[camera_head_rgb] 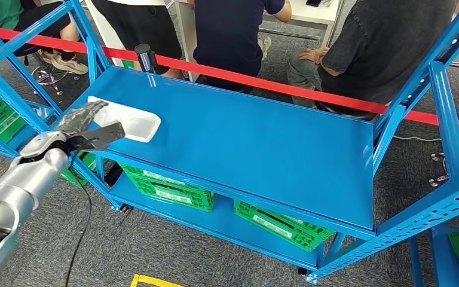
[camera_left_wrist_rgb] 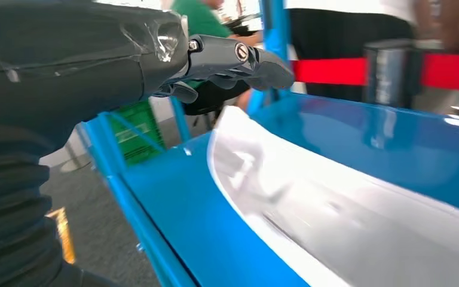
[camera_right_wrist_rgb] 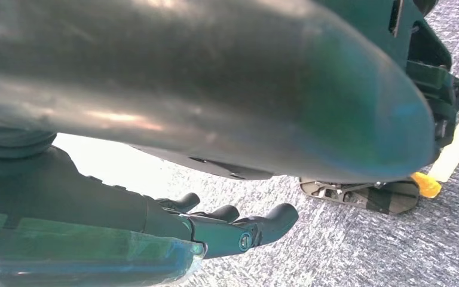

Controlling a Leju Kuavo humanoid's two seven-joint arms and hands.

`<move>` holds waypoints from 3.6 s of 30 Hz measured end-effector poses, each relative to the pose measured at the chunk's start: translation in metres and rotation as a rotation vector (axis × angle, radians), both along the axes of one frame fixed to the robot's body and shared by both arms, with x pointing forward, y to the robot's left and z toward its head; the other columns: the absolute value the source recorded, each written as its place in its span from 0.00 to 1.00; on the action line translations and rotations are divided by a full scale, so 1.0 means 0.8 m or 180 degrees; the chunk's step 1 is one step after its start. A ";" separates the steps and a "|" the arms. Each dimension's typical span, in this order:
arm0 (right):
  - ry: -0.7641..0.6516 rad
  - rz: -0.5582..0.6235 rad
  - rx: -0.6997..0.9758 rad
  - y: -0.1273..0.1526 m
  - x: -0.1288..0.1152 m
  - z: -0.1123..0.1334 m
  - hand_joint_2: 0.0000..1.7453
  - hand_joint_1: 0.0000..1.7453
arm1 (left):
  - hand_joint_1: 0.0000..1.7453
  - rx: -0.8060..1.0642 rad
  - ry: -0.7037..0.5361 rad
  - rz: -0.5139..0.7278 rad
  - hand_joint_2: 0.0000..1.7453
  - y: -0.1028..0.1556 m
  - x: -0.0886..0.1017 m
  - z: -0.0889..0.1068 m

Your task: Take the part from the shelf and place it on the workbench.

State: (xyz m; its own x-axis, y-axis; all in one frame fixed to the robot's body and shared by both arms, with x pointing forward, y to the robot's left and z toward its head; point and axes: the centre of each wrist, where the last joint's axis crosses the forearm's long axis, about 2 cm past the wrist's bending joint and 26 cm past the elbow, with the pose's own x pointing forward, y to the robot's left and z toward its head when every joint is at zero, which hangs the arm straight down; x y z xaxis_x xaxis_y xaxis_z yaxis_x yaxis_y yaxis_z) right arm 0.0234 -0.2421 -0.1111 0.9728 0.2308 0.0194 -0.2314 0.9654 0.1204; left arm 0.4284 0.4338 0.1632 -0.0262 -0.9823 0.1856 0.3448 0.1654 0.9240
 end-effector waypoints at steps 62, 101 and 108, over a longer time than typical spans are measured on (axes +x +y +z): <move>-0.0204 0.0045 -0.0010 -0.005 -0.004 -0.001 0.00 0.00 | 0.78 0.1015 0.0047 -0.0279 1.00 -0.028 -0.037 -0.067; -0.0290 -0.0104 0.0028 -0.005 -0.012 -0.001 0.00 0.00 | 1.00 -0.1583 -0.0456 -0.0137 1.00 -0.072 -0.058 -0.085; -0.0328 -0.0232 0.0035 -0.007 -0.018 -0.002 0.00 0.00 | 1.00 -0.3272 -0.0460 -0.0222 1.00 -0.095 -0.063 -0.051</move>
